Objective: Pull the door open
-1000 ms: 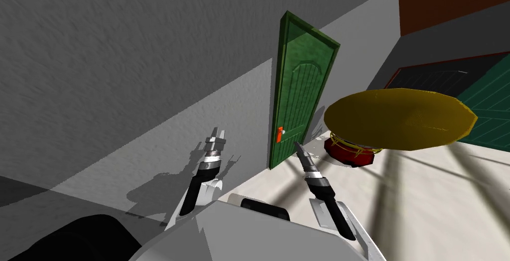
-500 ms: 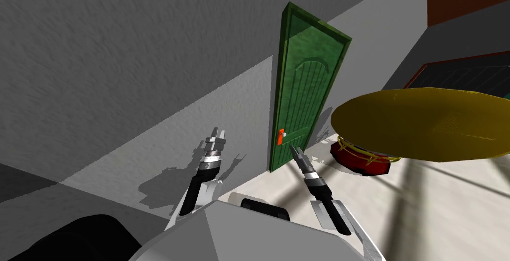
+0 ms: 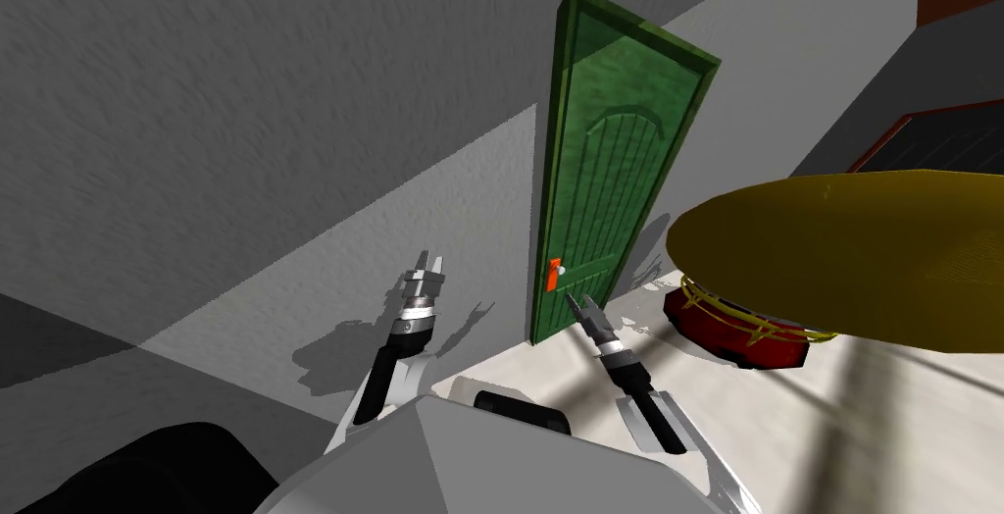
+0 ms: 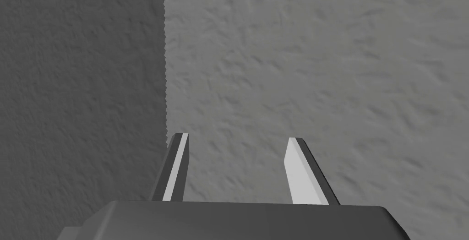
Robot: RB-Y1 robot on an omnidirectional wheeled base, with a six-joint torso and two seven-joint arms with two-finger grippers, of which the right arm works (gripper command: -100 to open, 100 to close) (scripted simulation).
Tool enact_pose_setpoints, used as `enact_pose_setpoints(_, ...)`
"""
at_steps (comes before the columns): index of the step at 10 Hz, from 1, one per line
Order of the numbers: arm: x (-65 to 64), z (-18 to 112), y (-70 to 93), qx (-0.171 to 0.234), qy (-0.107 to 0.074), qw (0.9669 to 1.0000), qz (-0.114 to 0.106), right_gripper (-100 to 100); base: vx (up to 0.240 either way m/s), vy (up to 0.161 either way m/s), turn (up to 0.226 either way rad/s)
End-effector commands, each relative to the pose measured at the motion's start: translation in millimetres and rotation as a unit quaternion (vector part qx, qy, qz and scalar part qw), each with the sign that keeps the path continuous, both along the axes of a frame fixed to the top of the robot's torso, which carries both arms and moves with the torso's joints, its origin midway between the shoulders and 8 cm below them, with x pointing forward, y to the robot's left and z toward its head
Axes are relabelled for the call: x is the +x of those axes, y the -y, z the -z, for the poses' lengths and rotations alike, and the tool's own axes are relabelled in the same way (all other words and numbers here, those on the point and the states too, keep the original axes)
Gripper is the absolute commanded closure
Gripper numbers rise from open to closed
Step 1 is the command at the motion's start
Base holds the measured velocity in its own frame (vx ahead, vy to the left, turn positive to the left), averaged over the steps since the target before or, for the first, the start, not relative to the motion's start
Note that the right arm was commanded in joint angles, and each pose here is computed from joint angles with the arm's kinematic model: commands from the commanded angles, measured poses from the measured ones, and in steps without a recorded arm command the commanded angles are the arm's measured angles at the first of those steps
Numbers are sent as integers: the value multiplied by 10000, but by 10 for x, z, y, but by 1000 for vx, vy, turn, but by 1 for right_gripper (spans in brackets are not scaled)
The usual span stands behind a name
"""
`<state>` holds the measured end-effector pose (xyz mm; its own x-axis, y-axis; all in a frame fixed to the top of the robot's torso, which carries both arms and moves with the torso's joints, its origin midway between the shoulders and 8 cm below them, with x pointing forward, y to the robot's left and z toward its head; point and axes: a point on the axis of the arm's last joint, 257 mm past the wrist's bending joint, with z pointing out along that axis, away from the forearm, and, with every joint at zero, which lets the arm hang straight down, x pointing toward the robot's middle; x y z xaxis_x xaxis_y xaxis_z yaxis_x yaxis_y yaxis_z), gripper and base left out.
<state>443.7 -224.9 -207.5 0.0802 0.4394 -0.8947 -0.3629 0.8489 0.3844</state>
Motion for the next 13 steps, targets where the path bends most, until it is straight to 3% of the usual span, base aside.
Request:
enact_pose_setpoints(1,31,140,18,-365,-63,9993,-7,-100,79,-88,108)
enact_pose_setpoints(4,68,375,67,-953,-169,9953,-28,-100,78,-90,89)
enact_pose_setpoints(8,98,625,141,-1589,-276,9869,-66,-100,74,-80,74)
enact_pose_setpoints(9,103,677,160,-1721,-298,9846,-75,-100,65,-68,63)
enact_pose_setpoints(11,115,835,224,-2127,-362,9764,-109,-100,94,-83,83)
enact_pose_setpoints(12,112,796,213,-1997,-347,9792,-100,-100,50,-45,19)
enact_pose_setpoints(13,136,831,398,-2028,-380,9785,19,-100,90,52,164)
